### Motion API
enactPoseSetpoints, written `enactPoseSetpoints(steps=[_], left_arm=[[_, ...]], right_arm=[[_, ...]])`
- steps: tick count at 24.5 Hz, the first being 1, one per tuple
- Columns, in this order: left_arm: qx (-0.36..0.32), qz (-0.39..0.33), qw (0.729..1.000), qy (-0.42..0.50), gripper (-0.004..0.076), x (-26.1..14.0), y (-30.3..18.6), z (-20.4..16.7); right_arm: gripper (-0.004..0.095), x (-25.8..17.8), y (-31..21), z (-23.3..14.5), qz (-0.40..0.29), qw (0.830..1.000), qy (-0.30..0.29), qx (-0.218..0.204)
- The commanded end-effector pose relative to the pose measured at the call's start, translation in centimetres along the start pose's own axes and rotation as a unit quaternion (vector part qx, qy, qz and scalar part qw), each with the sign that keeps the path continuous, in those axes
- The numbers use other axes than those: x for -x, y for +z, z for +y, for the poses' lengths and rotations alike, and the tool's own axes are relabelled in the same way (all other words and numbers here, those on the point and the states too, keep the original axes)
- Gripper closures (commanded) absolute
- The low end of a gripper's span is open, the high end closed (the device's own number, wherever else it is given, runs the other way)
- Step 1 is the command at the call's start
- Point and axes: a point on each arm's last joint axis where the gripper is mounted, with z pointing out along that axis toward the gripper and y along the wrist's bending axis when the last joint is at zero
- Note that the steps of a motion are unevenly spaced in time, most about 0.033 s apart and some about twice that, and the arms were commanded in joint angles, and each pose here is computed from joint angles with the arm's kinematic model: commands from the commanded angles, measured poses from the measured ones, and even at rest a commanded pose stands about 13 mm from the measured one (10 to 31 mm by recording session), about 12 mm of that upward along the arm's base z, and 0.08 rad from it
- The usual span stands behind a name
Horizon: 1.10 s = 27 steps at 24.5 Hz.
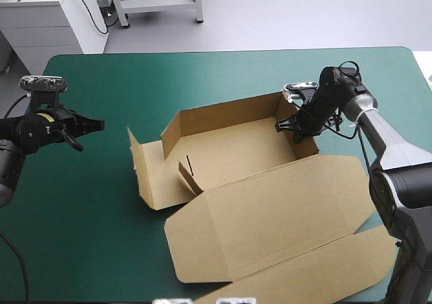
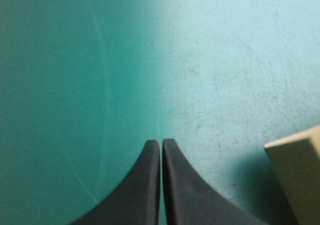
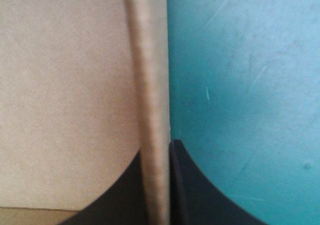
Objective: Fold the box
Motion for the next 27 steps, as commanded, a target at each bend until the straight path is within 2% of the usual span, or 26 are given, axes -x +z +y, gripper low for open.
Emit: enactPoseSetpoints(steps=[1, 4, 7, 9, 13, 18, 21, 22, 25, 27], left_arm=[[-0.004, -0.061, 0.997, -0.044, 0.0724, 1.7, -1.4, 0.4], [-0.022, -0.075, 0.991, -0.108, 0.0724, 2.4, -1.6, 1.6], [-0.073, -0.075, 0.982, -0.160, 0.0724, 3.0, -1.5, 2.4], [-0.119, -0.061, 0.978, -0.159, 0.0724, 3.0, -1.1, 2.3], [-0.157, -0.052, 0.970, -0.180, 0.0732, 3.1, -0.1, 2.0], [-0.239, -0.052, 0.948, -0.206, 0.0732, 3.5, 0.2, 0.9], [-0.328, -0.063, 0.914, -0.231, 0.0732, 4.2, -0.3, -0.2], [-0.343, -0.065, 0.907, -0.235, 0.0732, 4.3, -0.5, -0.4], [-0.444, -0.072, 0.861, -0.237, 0.0732, 4.8, -2.0, -1.7], [-0.468, -0.062, 0.854, -0.220, 0.0732, 4.6, -2.5, -2.4]], right_arm=[[0.0928, 0.7, -5.9, 1.3, -0.095, 0.995, -0.001, 0.011], [0.0928, 0.7, -8.0, 1.7, -0.124, 0.992, 0.001, 0.008], [0.0928, 0.4, -10.1, 1.8, -0.156, 0.988, 0.007, 0.011], [0.0928, 0.1, -11.5, 1.9, -0.179, 0.984, 0.016, 0.013], [0.0928, -0.7, -13.8, 2.0, -0.210, 0.977, 0.021, 0.019], [0.0928, -2.5, -17.3, 0.9, -0.243, 0.969, 0.034, 0.037], [0.0928, -3.2, -19.0, 1.0, -0.270, 0.959, 0.032, 0.081], [0.0928, -3.3, -19.2, 1.1, -0.271, 0.959, 0.032, 0.081], [0.0926, -3.1, -19.1, 1.6, -0.276, 0.957, 0.027, 0.090], [0.0926, -2.8, -19.1, 2.5, -0.288, 0.952, 0.019, 0.098]])
